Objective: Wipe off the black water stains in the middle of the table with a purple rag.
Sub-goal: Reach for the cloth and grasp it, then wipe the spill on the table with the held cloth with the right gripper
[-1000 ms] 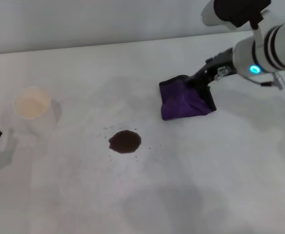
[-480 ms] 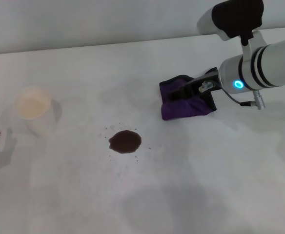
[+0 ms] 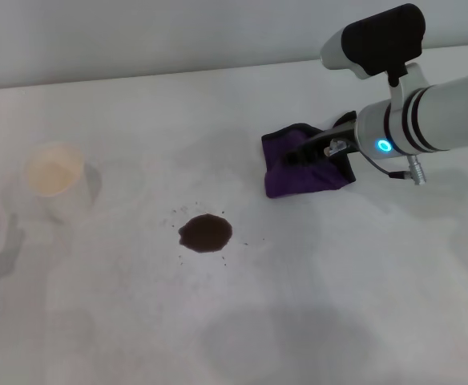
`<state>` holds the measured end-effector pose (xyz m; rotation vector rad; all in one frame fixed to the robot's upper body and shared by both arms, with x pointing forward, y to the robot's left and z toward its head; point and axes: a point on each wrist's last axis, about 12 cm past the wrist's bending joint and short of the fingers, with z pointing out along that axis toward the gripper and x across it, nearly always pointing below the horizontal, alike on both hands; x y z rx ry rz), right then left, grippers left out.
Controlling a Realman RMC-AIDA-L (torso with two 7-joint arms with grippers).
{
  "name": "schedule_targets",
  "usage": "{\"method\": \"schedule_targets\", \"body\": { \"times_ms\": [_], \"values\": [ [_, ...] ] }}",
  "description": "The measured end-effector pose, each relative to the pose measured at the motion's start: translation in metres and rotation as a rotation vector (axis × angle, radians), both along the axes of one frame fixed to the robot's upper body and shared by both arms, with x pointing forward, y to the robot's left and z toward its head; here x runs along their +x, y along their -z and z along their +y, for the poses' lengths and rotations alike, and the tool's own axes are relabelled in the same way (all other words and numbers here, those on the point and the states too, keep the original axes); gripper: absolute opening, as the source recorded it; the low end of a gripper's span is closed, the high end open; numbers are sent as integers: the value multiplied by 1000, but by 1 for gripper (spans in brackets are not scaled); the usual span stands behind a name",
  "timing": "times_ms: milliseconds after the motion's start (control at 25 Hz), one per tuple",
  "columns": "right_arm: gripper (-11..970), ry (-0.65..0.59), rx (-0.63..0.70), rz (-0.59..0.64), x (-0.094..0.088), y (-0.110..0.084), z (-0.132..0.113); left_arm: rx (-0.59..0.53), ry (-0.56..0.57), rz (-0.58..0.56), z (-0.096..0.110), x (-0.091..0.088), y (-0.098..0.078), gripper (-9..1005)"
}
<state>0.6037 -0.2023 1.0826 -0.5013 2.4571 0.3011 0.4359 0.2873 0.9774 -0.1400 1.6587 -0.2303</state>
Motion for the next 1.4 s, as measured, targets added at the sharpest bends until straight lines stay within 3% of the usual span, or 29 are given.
{"method": "schedule_targets", "body": {
  "times_ms": [80,320,680,840,1080,1400],
  "values": [
    [638,5,-2,-3,1,3,0,0,-1,1,0,0,0,894],
    [647,-9,-12,13,2,10,7,2,-1,1,1,-1,0,894],
    [574,-6,-12,4,3,11,8,11,-5,-2,4,-1,0,894],
    [542,60,31,31,4,15,-1,11,-6,-3,4,-2,0,895],
    [417,68,27,32,4,16,-6,14,-7,-5,5,-2,0,895],
    [379,45,27,23,3,15,-4,19,-8,-6,6,-2,0,893]
  ]
}}
